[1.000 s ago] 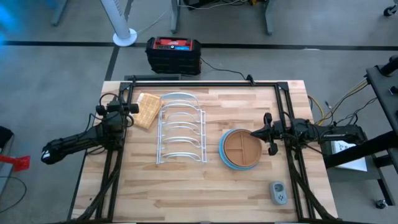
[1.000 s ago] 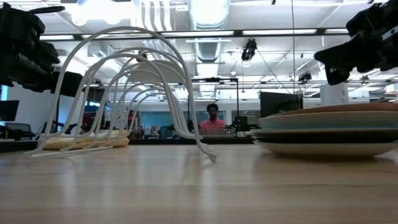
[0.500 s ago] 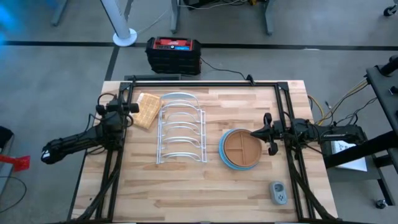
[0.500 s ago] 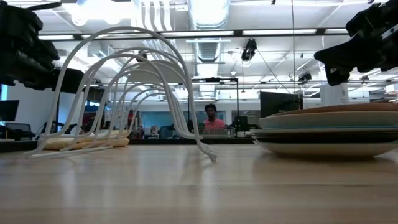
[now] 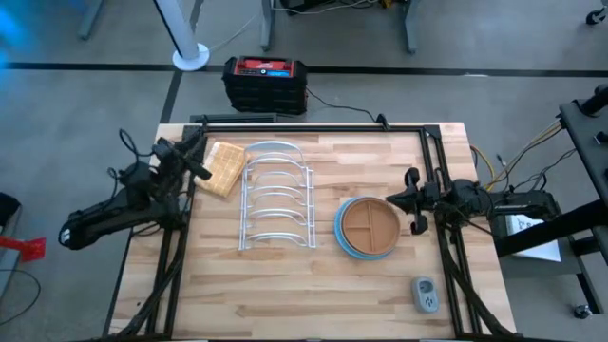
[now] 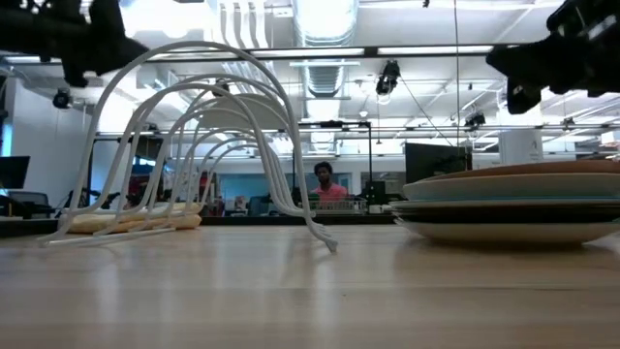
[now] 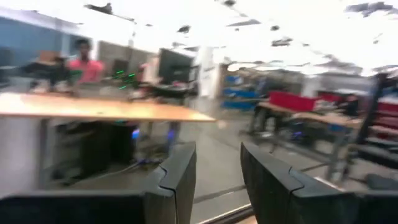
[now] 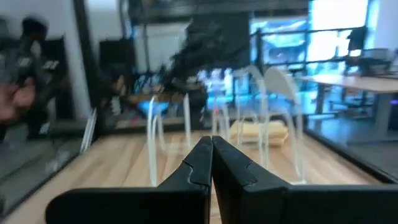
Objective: Sort dishes
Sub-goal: Put the brown plate into the dishwasher rack
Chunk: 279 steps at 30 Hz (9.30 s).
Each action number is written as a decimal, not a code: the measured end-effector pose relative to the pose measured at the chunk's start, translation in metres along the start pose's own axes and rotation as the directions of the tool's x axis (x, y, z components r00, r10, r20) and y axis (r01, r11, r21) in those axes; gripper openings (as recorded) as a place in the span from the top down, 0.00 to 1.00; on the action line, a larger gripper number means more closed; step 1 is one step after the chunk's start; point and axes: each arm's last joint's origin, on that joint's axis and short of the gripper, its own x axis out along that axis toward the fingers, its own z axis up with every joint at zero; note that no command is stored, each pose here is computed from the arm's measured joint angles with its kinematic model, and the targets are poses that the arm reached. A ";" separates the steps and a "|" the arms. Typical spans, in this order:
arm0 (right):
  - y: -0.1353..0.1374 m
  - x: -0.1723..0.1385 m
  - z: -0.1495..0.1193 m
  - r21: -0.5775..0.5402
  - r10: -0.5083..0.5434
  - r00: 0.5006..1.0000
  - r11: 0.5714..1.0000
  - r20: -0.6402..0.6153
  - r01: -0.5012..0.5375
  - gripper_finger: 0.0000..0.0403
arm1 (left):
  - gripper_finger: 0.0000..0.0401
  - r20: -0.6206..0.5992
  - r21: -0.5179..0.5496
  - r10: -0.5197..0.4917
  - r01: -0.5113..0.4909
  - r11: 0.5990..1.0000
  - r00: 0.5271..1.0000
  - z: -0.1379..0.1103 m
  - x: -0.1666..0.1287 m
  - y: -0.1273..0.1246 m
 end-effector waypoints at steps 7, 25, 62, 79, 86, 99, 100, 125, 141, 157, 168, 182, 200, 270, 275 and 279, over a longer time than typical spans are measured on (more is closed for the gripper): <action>-0.008 -0.001 -0.001 0.123 -0.257 0.966 0.959 -0.003 0.256 1.00 | 0.71 0.082 -0.046 -0.002 0.006 0.999 0.997 0.038 -0.003 0.000; -0.013 0.010 -0.017 0.293 -0.420 0.887 0.839 -0.189 0.460 1.00 | 0.71 0.005 -0.028 0.027 -0.027 0.999 1.000 0.051 0.010 -0.008; 0.002 0.046 0.016 0.128 -0.115 0.267 0.658 -0.957 0.742 0.61 | 0.71 -0.404 0.052 0.108 -0.095 0.994 0.908 -0.012 0.031 -0.018; 0.003 0.050 0.004 0.057 -0.127 0.184 0.656 -0.975 0.753 0.66 | 0.71 -0.426 0.074 0.120 -0.097 0.993 0.897 -0.016 0.035 -0.020; 0.003 0.053 0.001 0.047 -0.129 0.174 0.660 -0.976 0.750 0.72 | 0.71 -0.426 0.081 0.120 -0.094 0.992 0.897 -0.016 0.035 -0.020; 0.002 0.057 -0.007 0.002 -0.136 0.125 0.670 -0.983 0.742 0.92 | 0.71 -0.436 0.109 0.123 -0.083 0.991 0.892 -0.018 0.036 -0.021; 0.002 0.057 -0.006 0.004 -0.136 0.128 0.670 -0.982 0.742 0.94 | 0.71 -0.437 0.111 0.123 -0.083 0.990 0.891 -0.018 0.036 -0.021; 0.002 0.059 0.010 0.010 -0.196 0.194 0.679 -0.961 0.734 0.97 | 0.71 -0.446 0.119 0.127 -0.082 0.990 0.886 -0.020 0.038 -0.022; -0.001 0.059 0.009 -0.058 -0.286 0.197 0.687 -0.938 0.724 0.87 | 0.71 -0.447 0.119 0.127 -0.082 0.990 0.886 -0.020 0.038 -0.022; -0.002 0.074 0.015 -0.104 -0.324 0.332 0.836 -0.886 0.538 0.68 | 0.71 -0.447 0.119 0.127 -0.082 0.990 0.886 -0.020 0.038 -0.022; -0.002 0.090 -0.006 -0.251 -0.320 0.289 0.934 -0.902 0.253 0.67 | 0.71 -0.447 0.119 0.127 -0.082 0.989 0.885 -0.020 0.038 -0.022; -0.002 0.117 -0.024 -0.347 -0.345 0.372 0.936 -0.862 0.066 0.75 | 0.71 -0.448 0.143 0.127 -0.070 0.987 0.885 -0.020 0.038 -0.022; -0.001 0.135 -0.024 -0.354 -0.287 0.453 0.933 -0.844 -0.069 0.73 | 0.71 -0.445 0.157 0.126 -0.062 0.986 0.887 -0.020 0.038 -0.022; -0.001 0.135 -0.031 -0.382 -0.284 0.414 0.908 -0.865 -0.174 0.81 | 0.71 -0.483 0.216 0.143 -0.041 0.976 0.864 -0.037 0.058 -0.033; -0.001 0.133 -0.033 -0.379 -0.285 0.407 0.910 -0.868 -0.171 0.82 | 0.71 -0.483 0.216 0.143 -0.041 0.976 0.864 -0.037 0.058 -0.033; -0.002 0.132 -0.034 -0.378 -0.286 0.401 0.909 -0.870 -0.173 0.81 | 0.71 -0.483 0.216 0.143 -0.041 0.976 0.864 -0.037 0.058 -0.033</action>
